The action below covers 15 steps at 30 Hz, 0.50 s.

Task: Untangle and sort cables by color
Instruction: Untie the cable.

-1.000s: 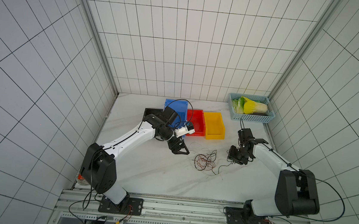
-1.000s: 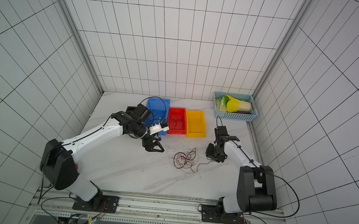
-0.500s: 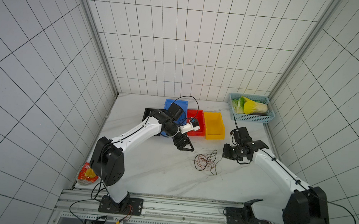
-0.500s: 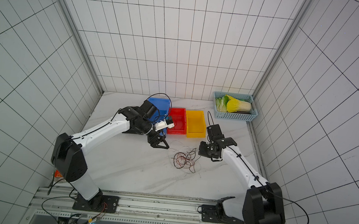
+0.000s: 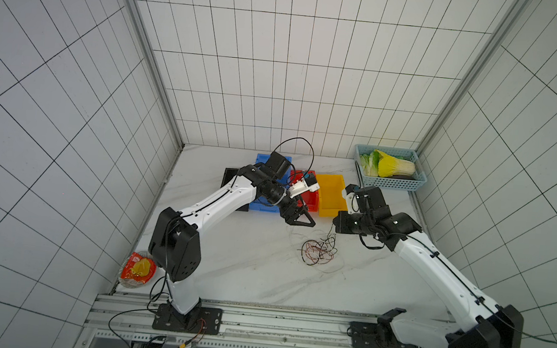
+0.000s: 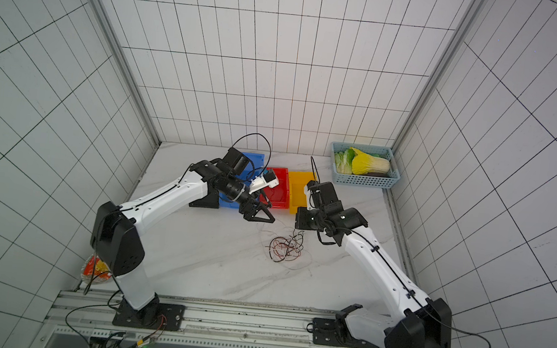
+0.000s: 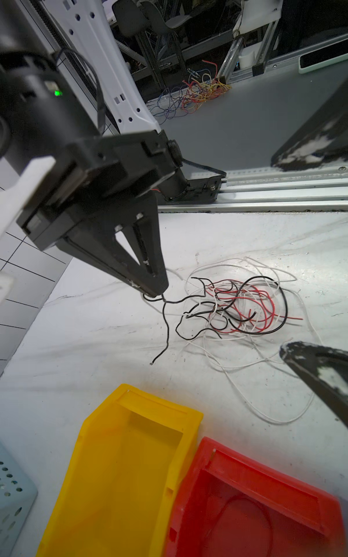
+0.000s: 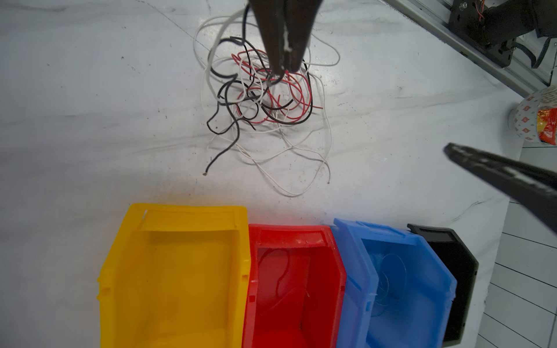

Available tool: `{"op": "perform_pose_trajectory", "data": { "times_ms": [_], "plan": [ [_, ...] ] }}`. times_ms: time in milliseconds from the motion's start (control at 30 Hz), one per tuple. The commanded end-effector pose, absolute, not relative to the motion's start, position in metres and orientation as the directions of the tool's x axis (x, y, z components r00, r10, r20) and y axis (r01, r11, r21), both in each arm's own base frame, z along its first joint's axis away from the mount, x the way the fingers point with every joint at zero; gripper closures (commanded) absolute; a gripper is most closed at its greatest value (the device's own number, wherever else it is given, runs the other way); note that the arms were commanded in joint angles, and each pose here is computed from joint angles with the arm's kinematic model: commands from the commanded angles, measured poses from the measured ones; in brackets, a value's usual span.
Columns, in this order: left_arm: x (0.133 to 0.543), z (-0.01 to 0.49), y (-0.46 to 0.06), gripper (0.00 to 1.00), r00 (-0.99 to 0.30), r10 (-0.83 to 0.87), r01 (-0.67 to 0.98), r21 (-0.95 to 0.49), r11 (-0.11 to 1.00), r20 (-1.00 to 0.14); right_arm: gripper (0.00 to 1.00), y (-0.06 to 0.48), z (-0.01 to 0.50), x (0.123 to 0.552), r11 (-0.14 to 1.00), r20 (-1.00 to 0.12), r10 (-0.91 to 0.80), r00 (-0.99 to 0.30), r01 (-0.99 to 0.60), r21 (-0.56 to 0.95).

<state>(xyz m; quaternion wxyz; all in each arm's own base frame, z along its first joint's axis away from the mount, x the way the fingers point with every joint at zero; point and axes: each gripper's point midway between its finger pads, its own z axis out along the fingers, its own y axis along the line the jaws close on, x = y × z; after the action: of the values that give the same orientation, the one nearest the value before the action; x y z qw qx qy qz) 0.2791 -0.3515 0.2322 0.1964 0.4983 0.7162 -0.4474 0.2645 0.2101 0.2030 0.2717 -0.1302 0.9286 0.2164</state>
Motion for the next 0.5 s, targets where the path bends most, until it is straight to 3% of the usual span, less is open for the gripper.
{"op": "perform_pose_trajectory", "data": {
  "times_ms": [0,267,467],
  "plan": [
    [0.286,0.236,-0.377,0.13,-0.388,0.51,0.9,-0.435,0.03,-0.768,1.0,0.219,0.245,0.265,0.835,-0.649,-0.114,-0.752,-0.426,0.347],
    [0.292,0.219,-0.403,0.11,-0.394,0.508,0.887,-0.462,-0.009,-0.766,1.0,0.222,0.257,0.258,0.804,-0.685,-0.08,-0.724,-0.453,0.385],
    [0.272,0.198,-0.425,0.12,-0.381,0.527,0.869,-0.488,-0.075,-0.76,1.0,0.22,0.262,0.256,0.799,-0.696,-0.059,-0.715,-0.452,0.397]
  ]
}}
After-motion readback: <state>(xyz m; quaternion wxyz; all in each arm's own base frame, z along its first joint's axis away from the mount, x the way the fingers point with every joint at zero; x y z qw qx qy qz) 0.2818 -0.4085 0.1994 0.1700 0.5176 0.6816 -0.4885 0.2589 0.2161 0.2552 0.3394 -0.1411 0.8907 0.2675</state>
